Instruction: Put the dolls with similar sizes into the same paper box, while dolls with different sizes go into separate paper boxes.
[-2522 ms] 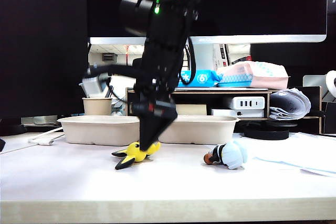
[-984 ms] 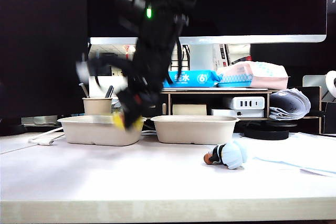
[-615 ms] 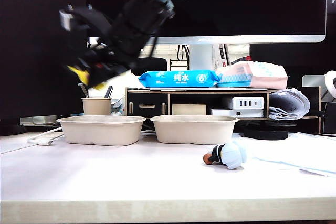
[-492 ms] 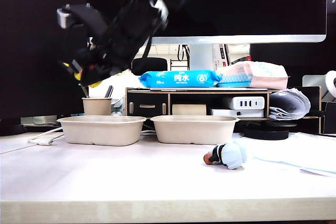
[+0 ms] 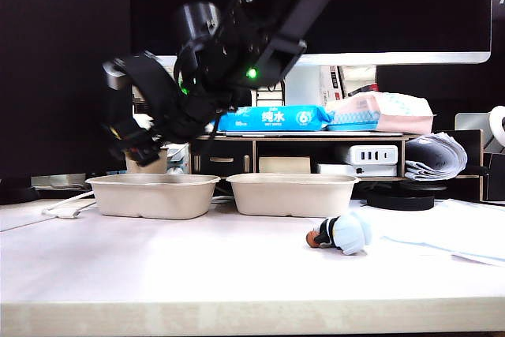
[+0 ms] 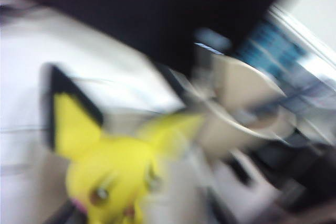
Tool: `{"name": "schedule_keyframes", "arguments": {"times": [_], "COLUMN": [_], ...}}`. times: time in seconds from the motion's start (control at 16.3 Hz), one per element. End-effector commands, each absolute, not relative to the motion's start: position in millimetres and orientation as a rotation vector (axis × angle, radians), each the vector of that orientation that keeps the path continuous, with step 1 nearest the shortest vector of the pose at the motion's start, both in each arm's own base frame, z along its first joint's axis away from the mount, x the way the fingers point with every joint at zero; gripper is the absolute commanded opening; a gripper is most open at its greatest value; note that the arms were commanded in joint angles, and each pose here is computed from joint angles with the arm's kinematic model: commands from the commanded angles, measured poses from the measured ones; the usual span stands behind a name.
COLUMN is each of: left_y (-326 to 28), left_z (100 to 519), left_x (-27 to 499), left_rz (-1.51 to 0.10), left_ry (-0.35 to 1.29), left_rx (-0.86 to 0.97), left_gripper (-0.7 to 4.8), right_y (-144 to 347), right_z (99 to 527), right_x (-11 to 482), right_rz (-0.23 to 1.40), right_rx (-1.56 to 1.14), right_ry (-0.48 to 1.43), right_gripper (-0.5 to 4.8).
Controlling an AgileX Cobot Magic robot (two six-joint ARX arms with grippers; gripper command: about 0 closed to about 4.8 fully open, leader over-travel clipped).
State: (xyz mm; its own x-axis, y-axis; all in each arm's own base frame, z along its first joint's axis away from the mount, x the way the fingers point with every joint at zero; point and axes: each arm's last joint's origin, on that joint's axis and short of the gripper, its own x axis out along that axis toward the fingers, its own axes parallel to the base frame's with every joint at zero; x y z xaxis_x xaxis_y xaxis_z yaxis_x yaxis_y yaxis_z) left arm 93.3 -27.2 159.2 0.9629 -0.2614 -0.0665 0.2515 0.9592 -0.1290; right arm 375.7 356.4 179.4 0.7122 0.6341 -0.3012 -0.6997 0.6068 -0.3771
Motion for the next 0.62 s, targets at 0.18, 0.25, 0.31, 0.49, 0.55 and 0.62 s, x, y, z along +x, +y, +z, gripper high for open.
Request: {"name": "schedule_keyframes", "arguments": {"times": [0.18, 0.25, 0.31, 0.49, 0.55, 0.62], "left_y": [-28.0, -28.9, -29.7, -38.1, -42.2, -47.0], "left_z": [156.7, 152.0, 147.9, 138.1, 137.9, 138.0], "left_x": [95.5, 98.3, 100.4, 100.7, 99.0, 96.8], "left_rz": [-0.262, -0.259, -0.256, -0.321, -0.361, -0.410], "left_ry": [0.120, 0.176, 0.225, 0.339, 0.343, 0.344], "left_rx": [-0.114, -0.105, -0.097, -0.066, -0.059, -0.051], "left_gripper": [-0.05, -0.05, -0.05, -0.05, -0.05, -0.05], "right_y": [347.7, 338.9, 331.2, 295.2, 285.8, 273.6], "right_z": [233.0, 254.3, 266.6, 296.3, 297.4, 294.3], "right_x": [366.9, 357.2, 349.2, 314.3, 306.9, 298.7], "right_rz": [0.635, 0.642, 0.647, 0.658, 0.619, 0.615], "right_rx": [-0.485, -0.486, -0.475, -0.571, -0.601, -0.657], "right_ry": [0.100, 0.163, 0.233, 0.530, 0.619, 0.746], "right_gripper": [2.52, 2.52, 2.52, 2.12, 2.11, 2.11]}}
